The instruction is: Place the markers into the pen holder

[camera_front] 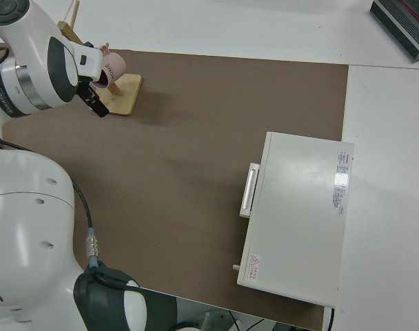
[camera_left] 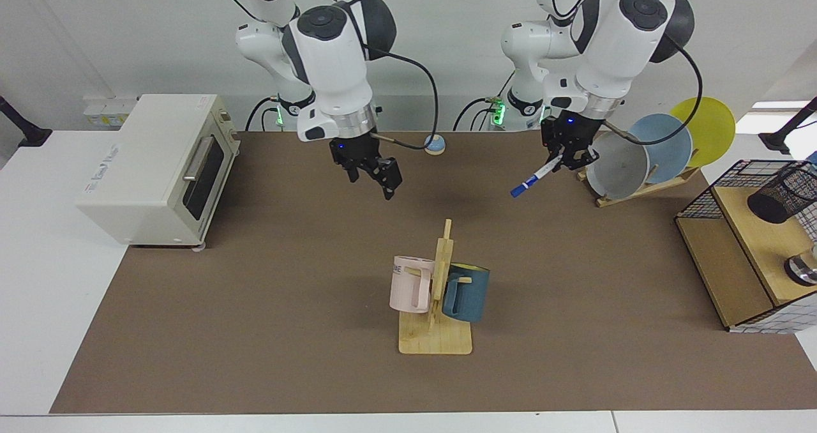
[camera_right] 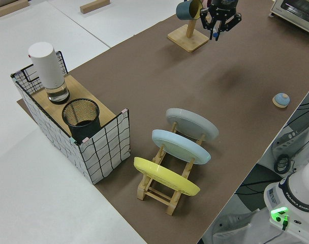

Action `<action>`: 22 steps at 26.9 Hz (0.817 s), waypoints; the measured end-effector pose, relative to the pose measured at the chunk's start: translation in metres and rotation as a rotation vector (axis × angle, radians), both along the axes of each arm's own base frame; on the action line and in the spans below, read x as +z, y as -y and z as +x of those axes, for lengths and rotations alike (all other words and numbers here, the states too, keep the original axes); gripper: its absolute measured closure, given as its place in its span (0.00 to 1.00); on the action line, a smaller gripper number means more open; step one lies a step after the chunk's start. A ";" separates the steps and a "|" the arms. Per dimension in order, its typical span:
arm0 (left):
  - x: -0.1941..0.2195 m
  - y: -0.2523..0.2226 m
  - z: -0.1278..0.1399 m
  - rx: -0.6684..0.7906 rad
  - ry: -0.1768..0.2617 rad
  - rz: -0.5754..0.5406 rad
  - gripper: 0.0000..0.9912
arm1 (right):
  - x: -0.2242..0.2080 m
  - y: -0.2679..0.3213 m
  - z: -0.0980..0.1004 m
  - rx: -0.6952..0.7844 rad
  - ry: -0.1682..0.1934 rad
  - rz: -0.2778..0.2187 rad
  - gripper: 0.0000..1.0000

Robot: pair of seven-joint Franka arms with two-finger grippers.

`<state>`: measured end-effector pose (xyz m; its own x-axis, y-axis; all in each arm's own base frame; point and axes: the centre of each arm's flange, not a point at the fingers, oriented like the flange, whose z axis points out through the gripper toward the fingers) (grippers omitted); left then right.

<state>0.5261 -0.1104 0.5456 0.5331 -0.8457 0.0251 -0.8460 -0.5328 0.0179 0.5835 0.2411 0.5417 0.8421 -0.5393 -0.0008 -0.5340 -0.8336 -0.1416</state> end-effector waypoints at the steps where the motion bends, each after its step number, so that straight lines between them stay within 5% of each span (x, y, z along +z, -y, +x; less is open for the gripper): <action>1: 0.000 -0.009 0.002 0.010 0.004 0.020 0.83 | 0.003 0.013 0.002 0.053 -0.001 -0.011 0.00; 7: 0.000 -0.060 0.009 0.059 0.017 0.120 0.83 | 0.018 0.073 0.006 0.284 -0.009 -0.050 0.00; 22: 0.018 -0.191 0.012 0.063 0.037 0.466 0.83 | 0.044 0.089 -0.009 0.510 -0.063 -0.120 0.00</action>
<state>0.5380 0.0805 0.5636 0.5896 -0.7372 -0.3299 -0.8074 -0.5273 -0.2646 0.5743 0.1518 0.5857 0.9979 -0.0601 -0.0236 -0.0603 -0.9981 -0.0095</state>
